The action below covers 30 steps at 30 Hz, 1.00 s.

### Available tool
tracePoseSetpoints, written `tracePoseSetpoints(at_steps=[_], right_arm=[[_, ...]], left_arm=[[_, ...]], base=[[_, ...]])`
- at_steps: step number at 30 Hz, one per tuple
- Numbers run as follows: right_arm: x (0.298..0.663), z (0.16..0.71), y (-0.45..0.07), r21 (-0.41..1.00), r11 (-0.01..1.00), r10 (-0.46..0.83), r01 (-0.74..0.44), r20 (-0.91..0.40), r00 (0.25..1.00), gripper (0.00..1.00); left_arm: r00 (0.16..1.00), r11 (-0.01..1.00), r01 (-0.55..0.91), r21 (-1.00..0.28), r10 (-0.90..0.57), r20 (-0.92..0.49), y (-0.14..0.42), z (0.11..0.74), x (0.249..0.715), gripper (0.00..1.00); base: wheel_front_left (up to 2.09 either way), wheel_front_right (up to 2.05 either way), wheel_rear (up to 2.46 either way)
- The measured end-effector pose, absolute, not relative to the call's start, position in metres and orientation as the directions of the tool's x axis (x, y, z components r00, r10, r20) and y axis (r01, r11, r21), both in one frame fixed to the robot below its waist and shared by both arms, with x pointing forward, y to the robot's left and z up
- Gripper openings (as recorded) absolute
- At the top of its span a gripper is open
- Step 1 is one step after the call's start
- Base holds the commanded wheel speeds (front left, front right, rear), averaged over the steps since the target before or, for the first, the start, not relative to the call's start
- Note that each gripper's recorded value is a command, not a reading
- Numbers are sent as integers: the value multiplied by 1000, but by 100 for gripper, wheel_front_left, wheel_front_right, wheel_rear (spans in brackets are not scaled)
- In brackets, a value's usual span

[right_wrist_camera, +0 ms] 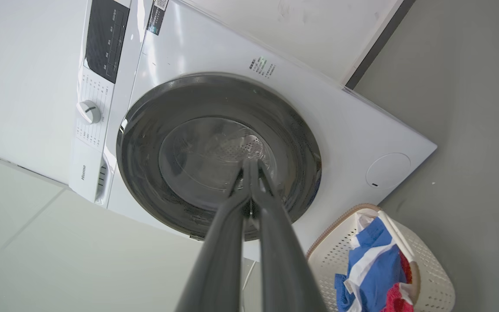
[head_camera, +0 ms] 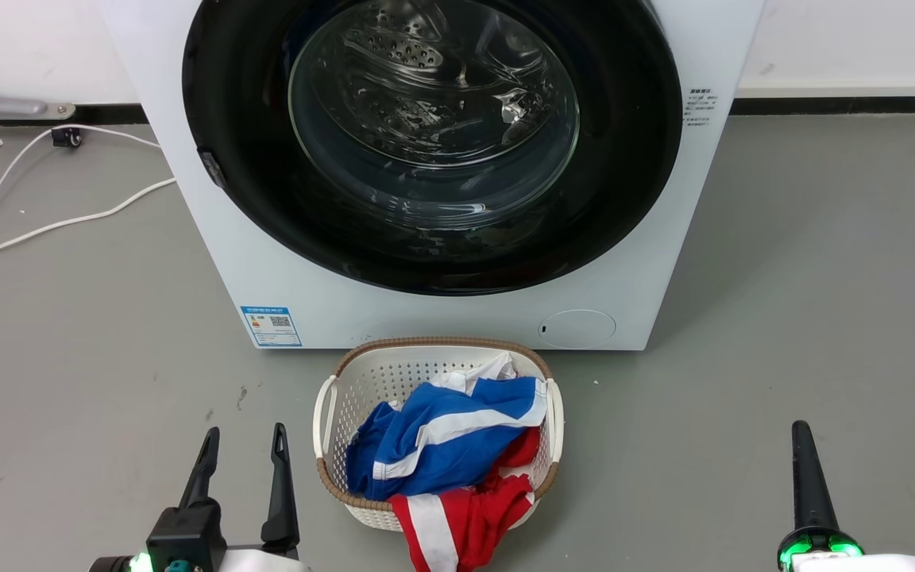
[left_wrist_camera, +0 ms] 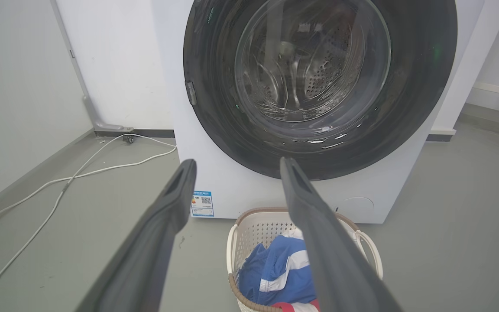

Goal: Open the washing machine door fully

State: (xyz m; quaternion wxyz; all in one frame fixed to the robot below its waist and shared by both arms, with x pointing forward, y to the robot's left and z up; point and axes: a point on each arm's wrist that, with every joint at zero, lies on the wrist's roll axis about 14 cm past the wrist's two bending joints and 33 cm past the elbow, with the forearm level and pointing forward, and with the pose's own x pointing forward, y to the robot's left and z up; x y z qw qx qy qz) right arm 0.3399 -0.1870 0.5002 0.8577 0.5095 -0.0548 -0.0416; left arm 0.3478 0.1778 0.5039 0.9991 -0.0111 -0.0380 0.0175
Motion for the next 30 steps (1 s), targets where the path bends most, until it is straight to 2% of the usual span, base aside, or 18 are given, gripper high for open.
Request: tracePoseSetpoints(at_steps=[3, 8, 12, 17, 30], right_arm=[[340, 496, -179, 956, 291, -130, 21, 18, 991, 0], [342, 502, -170, 1000, -10, -96, 4, -5, 995, 0], [342, 511, -173, 986, -164, -46, -21, 14, 999, 0], [338, 512, -170, 971, -239, 29, -21, 29, 999, 0], [335, 504, -166, 977, -211, 62, 6, 8, 998, 0]], left_arm=[[996, 999, -35, -26, 37, 76, 178, 504, 347, 100], [996, 999, -40, -33, 43, 75, 179, 504, 347, 100], [996, 999, -42, -33, 44, 75, 179, 504, 347, 100], [996, 998, -45, -32, 47, 74, 180, 504, 347, 100], [996, 998, -56, -20, 58, 75, 182, 504, 347, 100]], base=[[0, 0, 0], [0, 0, 0], [0, 0, 0], [0, 0, 0], [0, 0, 0]])
